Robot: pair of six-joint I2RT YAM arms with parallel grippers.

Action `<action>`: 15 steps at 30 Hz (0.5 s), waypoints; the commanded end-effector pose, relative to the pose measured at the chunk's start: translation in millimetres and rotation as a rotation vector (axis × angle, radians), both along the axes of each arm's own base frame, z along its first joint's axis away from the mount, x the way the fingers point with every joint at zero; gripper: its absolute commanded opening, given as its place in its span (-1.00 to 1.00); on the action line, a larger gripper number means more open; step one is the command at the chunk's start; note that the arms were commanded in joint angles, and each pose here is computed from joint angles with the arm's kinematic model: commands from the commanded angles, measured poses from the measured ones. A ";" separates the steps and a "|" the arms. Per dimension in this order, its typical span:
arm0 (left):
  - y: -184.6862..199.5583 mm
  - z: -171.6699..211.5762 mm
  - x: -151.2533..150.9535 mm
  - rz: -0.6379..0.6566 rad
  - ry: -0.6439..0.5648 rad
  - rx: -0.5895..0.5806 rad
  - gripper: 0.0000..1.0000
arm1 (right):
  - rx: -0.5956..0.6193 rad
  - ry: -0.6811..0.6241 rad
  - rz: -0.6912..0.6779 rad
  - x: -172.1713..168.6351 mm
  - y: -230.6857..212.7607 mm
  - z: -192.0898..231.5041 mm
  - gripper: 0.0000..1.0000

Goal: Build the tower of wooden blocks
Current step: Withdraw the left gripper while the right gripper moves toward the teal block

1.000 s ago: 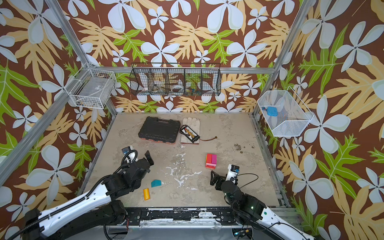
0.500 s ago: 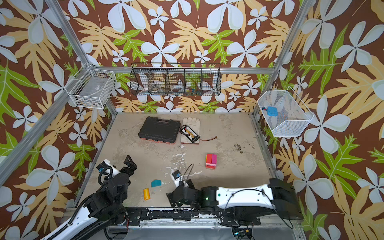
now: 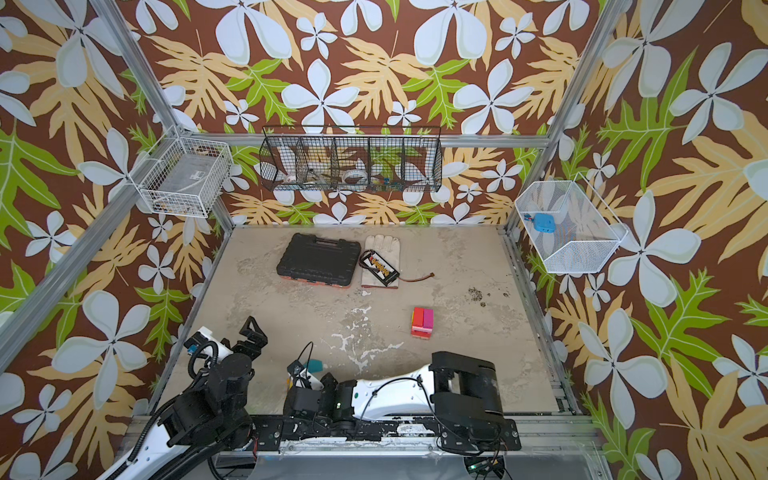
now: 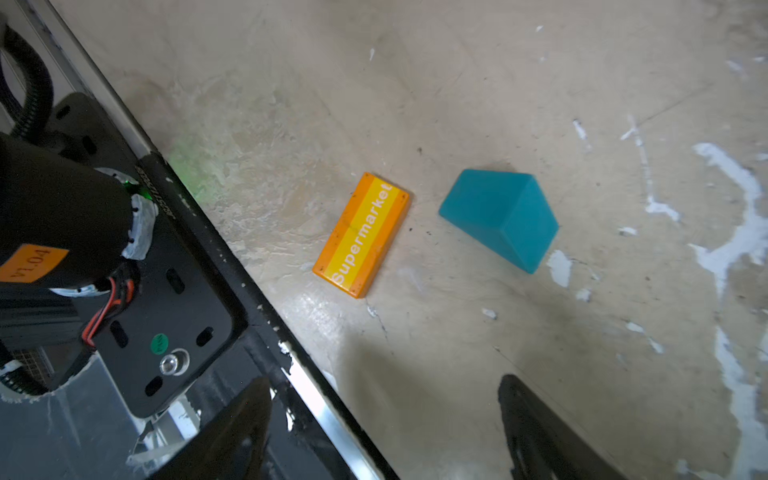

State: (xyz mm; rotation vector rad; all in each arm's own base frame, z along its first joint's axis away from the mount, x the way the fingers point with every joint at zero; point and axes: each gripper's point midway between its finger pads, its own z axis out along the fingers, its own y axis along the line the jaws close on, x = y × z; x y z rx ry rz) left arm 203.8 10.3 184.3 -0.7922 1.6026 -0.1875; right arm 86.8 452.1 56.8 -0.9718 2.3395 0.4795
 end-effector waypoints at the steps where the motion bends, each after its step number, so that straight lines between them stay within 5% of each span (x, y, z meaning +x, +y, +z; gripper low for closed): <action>1: 0.5 -0.4 -0.4 0.000 0.000 0.001 1.00 | -0.038 0.012 0.009 -1.7 5.9 -9.3 0.66; 15: -2.7 -0.1 1.1 -0.018 0.002 0.006 0.99 | -0.143 -0.075 -0.103 38.1 31.4 -25.4 0.46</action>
